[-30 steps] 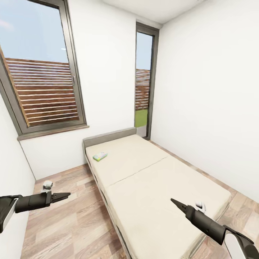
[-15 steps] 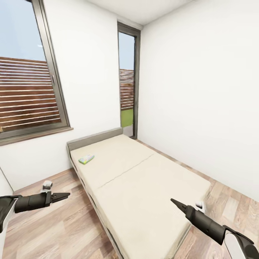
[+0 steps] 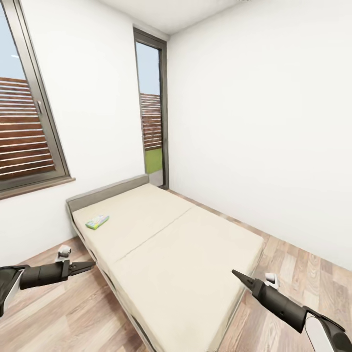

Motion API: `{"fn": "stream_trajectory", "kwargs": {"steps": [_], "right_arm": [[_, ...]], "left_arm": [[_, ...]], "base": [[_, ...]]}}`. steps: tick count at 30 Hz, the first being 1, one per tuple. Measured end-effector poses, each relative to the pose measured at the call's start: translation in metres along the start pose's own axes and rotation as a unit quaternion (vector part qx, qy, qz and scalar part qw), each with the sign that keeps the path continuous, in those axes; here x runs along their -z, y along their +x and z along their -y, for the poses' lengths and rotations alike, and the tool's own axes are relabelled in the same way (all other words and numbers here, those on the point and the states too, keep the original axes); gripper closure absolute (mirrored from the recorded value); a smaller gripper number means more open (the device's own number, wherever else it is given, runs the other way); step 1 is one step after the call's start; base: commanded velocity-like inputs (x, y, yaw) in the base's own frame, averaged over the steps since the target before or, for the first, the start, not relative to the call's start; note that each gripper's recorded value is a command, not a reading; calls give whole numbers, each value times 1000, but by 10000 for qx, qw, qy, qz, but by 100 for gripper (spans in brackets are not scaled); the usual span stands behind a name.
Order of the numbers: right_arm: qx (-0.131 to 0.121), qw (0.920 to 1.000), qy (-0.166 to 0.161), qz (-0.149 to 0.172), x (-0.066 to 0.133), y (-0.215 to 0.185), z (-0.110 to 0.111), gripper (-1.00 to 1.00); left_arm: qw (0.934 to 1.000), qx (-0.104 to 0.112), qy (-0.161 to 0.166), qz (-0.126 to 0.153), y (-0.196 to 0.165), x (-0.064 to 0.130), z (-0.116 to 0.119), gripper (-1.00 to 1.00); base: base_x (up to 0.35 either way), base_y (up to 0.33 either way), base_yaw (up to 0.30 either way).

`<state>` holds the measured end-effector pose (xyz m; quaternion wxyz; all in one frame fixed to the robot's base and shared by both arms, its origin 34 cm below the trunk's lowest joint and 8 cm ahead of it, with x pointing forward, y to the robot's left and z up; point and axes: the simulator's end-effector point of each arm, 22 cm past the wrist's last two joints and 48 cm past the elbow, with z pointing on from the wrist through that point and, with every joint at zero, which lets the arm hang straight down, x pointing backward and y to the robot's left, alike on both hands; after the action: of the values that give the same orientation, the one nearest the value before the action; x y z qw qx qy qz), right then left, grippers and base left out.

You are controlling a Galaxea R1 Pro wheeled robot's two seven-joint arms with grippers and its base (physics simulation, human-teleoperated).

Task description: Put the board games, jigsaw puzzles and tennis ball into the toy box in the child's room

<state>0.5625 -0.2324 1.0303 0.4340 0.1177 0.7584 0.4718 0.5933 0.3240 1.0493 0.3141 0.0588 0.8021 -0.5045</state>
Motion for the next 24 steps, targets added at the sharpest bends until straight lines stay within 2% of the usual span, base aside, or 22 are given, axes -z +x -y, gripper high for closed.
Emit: {"fn": "stream_trajectory", "kwargs": {"steps": [24], "right_arm": [[-31,10000,16,-11,0,2,2,-100]], "left_arm": [[10000,-4,-5,0,0,0,0,-100]], "base": [[17,19,-279]]}}
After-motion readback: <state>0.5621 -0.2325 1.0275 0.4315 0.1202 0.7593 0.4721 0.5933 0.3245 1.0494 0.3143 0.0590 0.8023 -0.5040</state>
